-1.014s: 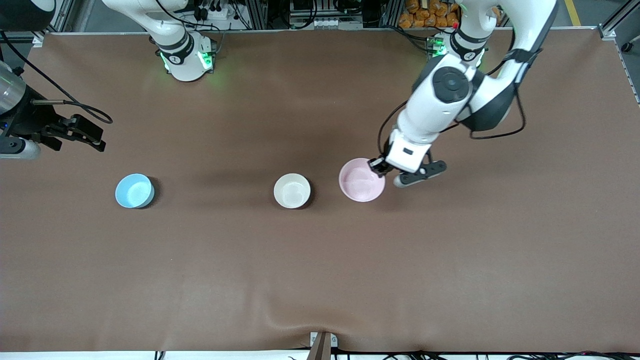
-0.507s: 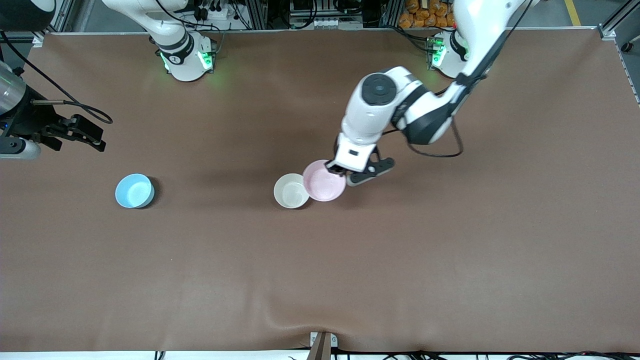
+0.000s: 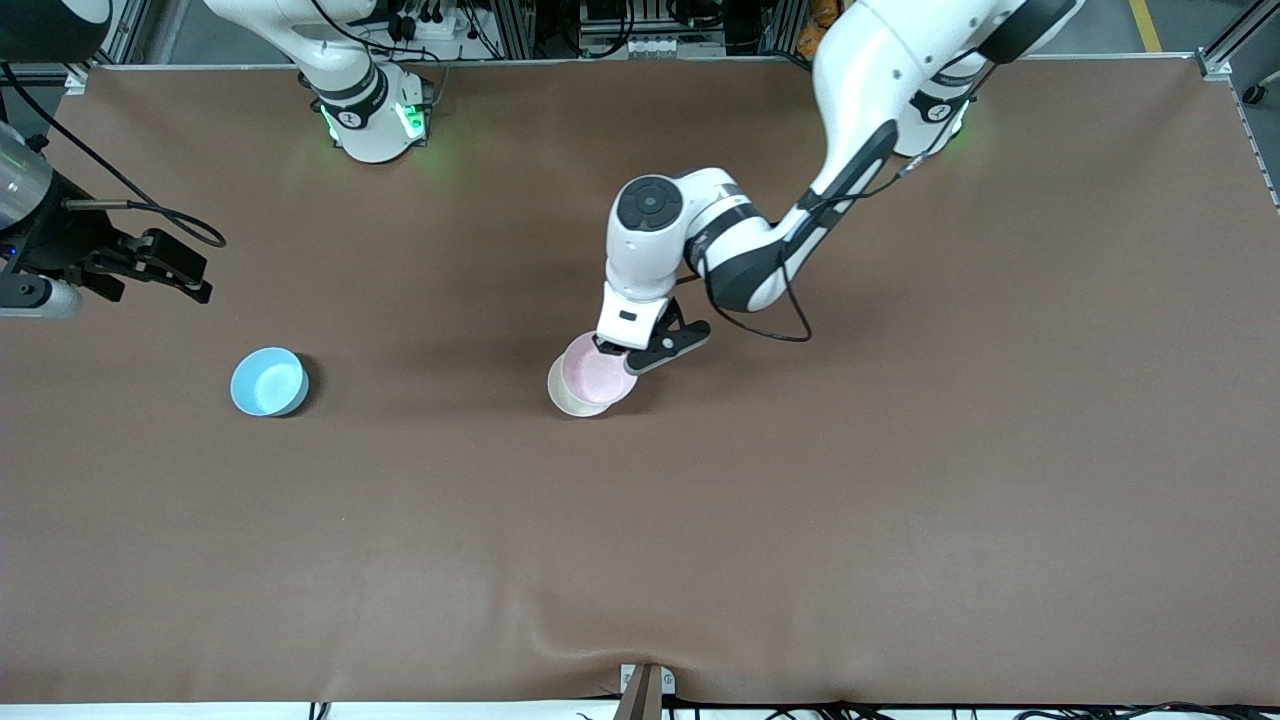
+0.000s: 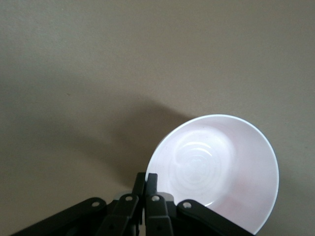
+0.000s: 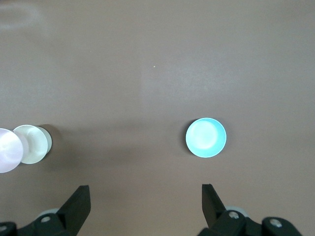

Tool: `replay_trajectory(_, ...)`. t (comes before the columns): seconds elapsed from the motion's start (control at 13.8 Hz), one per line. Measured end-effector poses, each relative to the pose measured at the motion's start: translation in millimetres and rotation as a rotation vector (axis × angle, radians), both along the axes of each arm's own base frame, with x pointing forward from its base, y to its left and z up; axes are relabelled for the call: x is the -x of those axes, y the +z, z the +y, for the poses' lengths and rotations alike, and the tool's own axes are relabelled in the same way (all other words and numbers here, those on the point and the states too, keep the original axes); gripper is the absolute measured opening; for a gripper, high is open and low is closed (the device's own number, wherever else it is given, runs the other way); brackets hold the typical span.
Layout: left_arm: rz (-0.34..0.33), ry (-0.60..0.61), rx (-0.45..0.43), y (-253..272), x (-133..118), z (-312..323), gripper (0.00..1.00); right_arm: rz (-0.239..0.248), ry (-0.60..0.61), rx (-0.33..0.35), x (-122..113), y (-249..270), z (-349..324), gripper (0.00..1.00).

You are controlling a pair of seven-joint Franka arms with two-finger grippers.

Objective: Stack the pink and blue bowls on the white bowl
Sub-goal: 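Lower the pink bowl into the white bowl and open the left gripper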

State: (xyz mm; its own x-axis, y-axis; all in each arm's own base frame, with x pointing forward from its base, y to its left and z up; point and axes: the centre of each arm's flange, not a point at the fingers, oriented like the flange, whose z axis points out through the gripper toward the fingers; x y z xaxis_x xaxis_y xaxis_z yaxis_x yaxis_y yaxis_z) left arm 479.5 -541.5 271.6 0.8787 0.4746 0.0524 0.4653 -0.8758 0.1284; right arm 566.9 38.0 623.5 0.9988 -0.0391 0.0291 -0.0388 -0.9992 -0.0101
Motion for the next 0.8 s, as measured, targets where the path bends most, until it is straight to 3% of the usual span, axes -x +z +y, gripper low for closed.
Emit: replay_trajectory(0.8, -0.001, -0.023, 0.020, -18, 9, -18, 0.03, 0.000, 0.000, 0.000, 0, 0, 0, 1.00)
